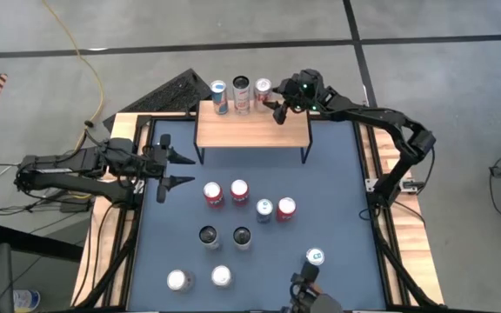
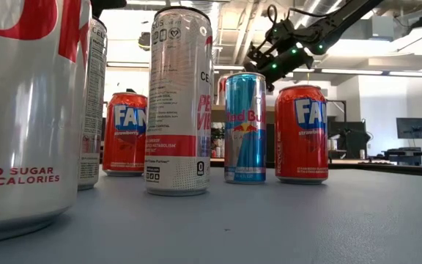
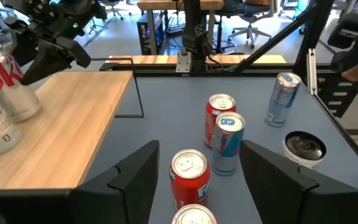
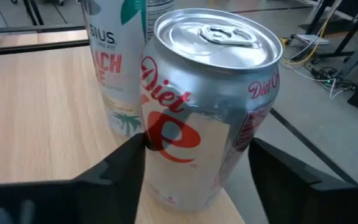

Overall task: Place canned beverage on shelf
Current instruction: Put the right silver soda can on the shelf

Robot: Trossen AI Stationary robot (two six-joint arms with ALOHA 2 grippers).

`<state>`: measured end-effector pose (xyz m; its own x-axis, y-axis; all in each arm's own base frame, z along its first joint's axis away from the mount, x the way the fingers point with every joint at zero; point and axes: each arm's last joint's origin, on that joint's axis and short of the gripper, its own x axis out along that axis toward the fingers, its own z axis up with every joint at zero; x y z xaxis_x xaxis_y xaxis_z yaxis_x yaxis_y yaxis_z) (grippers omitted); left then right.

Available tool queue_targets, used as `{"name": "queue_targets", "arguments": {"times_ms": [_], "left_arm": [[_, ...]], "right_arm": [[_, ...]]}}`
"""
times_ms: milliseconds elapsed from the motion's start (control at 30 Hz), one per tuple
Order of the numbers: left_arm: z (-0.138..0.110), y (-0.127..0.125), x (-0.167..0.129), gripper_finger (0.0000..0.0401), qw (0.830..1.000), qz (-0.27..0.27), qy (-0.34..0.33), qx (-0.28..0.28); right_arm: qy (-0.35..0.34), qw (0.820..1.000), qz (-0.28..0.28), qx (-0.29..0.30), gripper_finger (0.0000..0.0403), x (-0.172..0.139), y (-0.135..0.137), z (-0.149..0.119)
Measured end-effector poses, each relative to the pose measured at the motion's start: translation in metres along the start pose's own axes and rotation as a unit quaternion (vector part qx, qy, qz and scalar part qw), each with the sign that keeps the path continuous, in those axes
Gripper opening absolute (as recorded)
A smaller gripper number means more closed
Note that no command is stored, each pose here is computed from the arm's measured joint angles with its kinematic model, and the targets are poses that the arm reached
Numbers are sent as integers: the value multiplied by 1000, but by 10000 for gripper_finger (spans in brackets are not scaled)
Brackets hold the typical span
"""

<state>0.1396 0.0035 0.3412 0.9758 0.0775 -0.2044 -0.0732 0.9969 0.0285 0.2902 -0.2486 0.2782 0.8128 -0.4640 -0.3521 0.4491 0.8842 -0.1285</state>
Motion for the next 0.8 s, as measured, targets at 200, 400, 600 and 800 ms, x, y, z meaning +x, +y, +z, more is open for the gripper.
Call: {"name": "queue_targets", "arguments": {"times_ms": [200, 400, 600, 800], "left_arm": [[0, 0, 0, 213, 1000, 0, 0, 0], [0, 0, 0, 213, 1000, 5, 2, 0], [-1, 0, 0, 213, 1000, 6, 6, 0], [-1, 0, 0, 213, 1000, 6, 7, 0]], "right_arm": [[15, 1000, 7, -5, 183, -2, 1, -1], [76, 997, 32, -6, 170, -20, 12, -2], [58, 998, 19, -31, 175, -54, 19, 21], [-47, 993, -9, -104, 226, -67, 21, 48]]}}
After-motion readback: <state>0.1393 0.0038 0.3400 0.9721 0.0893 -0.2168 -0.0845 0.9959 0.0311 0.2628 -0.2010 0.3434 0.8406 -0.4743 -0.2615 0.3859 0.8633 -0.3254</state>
